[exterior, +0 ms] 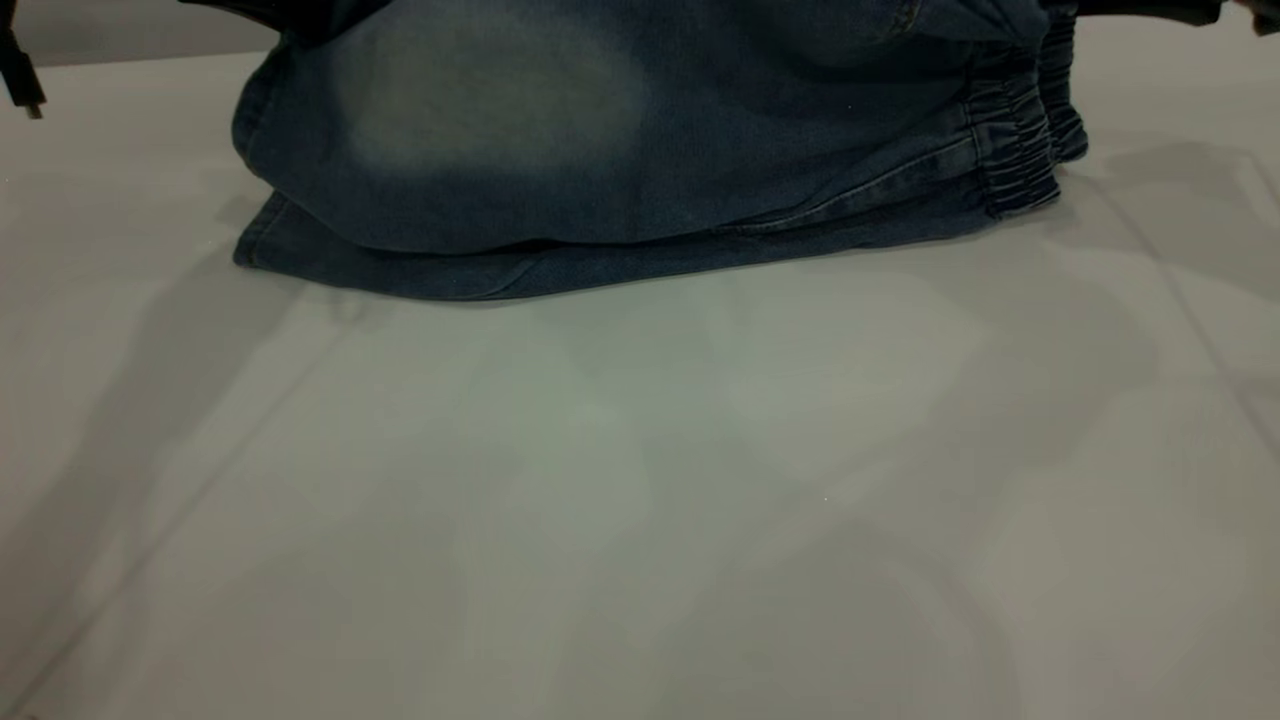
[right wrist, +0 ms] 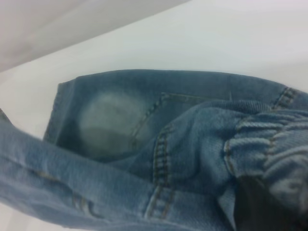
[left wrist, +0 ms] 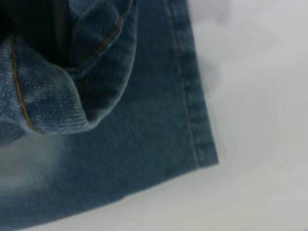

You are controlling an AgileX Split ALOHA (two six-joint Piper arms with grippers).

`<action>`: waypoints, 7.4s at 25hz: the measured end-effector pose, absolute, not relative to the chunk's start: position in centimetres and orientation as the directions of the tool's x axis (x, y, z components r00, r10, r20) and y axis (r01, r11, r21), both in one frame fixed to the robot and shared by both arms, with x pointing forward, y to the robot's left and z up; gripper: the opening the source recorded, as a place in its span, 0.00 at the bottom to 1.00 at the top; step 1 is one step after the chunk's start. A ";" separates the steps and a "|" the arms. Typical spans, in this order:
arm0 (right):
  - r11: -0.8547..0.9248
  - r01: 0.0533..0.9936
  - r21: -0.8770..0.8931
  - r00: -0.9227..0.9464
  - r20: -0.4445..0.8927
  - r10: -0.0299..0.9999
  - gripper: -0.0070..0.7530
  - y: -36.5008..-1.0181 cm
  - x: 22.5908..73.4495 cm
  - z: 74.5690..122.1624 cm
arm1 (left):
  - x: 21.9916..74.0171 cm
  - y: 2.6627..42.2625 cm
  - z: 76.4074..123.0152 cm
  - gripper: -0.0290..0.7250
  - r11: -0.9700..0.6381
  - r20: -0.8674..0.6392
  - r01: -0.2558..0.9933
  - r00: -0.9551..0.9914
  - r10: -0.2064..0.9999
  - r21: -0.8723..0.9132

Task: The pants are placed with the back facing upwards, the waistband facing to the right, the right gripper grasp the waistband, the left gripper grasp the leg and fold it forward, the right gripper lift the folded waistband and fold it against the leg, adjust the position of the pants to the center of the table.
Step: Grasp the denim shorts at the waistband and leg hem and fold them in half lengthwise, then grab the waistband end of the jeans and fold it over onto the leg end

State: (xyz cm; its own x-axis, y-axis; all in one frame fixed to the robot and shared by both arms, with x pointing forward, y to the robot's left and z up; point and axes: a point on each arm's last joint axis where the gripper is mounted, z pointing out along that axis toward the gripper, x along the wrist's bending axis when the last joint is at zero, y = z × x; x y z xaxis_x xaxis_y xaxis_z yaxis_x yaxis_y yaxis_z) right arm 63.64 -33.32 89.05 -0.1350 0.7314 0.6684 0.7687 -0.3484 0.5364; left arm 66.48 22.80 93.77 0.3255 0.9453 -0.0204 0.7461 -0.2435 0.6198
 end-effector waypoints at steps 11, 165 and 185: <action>-0.345 0.788 0.510 -0.118 0.675 0.728 0.06 -33.7 65.1 86.2 | 67.4 23.1 91.8 0.15 -0.252 0.029 0.719 0.308 0.951 0.648; -0.142 0.900 0.413 -0.281 0.797 0.535 0.11 -22.0 67.0 89.0 | 71.4 5.2 84.9 0.77 -0.786 0.029 0.544 0.817 0.576 0.294; -0.148 0.897 0.416 -0.275 0.789 0.549 0.11 -22.1 67.1 89.0 | 73.5 10.7 93.5 0.77 -0.723 0.212 0.664 0.691 0.691 0.192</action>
State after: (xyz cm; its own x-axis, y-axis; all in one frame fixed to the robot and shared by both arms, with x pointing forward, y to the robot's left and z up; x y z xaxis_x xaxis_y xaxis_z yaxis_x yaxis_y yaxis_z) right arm 67.08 -22.08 88.97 -0.2753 0.5495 0.7889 0.8973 -0.1477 0.4160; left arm 73.52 10.70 93.47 0.6911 0.6910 0.2121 0.6639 -0.7228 0.1916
